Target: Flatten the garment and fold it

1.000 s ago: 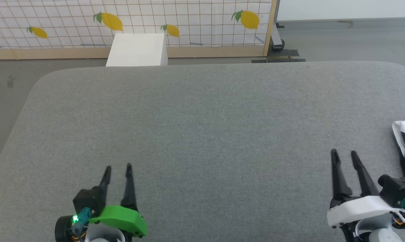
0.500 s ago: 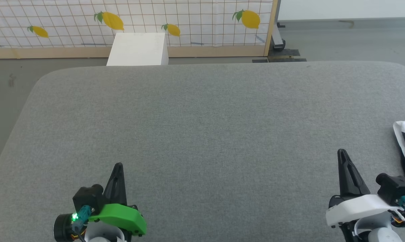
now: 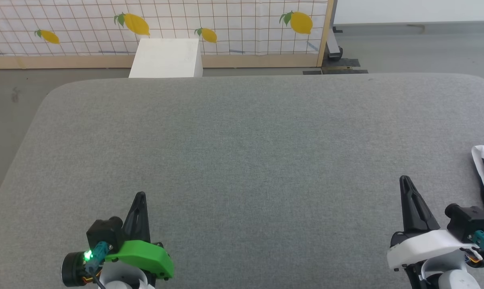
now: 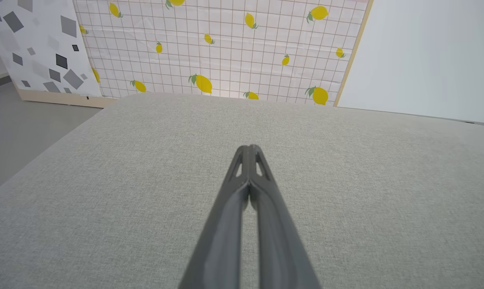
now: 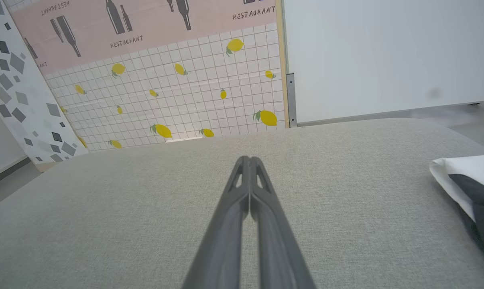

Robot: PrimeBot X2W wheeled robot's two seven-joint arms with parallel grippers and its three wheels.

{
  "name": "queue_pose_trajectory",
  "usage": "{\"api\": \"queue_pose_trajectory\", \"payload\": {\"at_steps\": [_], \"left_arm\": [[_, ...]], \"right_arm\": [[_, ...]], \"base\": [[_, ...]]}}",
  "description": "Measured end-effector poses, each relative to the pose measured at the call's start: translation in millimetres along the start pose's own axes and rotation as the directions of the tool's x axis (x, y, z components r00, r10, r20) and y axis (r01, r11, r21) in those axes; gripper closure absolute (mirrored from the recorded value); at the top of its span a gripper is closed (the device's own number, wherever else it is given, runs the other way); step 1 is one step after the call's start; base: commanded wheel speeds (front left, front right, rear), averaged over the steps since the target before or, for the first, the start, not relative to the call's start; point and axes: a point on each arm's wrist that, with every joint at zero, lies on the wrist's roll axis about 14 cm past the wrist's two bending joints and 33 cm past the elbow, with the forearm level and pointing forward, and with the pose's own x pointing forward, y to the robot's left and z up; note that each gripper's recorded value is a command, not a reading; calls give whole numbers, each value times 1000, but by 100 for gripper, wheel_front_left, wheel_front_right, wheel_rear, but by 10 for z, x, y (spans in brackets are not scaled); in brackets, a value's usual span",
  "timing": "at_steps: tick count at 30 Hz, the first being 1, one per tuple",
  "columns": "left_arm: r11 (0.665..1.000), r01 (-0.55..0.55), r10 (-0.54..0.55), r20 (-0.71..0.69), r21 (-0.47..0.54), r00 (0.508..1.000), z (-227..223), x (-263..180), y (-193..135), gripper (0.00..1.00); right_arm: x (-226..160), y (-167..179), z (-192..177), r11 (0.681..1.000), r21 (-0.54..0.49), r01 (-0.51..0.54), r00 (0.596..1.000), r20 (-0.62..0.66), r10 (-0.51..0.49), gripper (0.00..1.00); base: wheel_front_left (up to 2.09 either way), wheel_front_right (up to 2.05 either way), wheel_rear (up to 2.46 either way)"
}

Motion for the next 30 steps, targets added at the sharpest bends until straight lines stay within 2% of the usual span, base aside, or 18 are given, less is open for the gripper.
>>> {"api": "queue_pose_trajectory", "payload": {"at_steps": [30], "left_arm": [[999, -3, 4, -4, 43, 1000, 94, 14, 30, 100]], "right_arm": [[42, 140, 29, 997, -63, -48, 999, -24, 47, 100]], "base": [[0, 0, 0]]}}
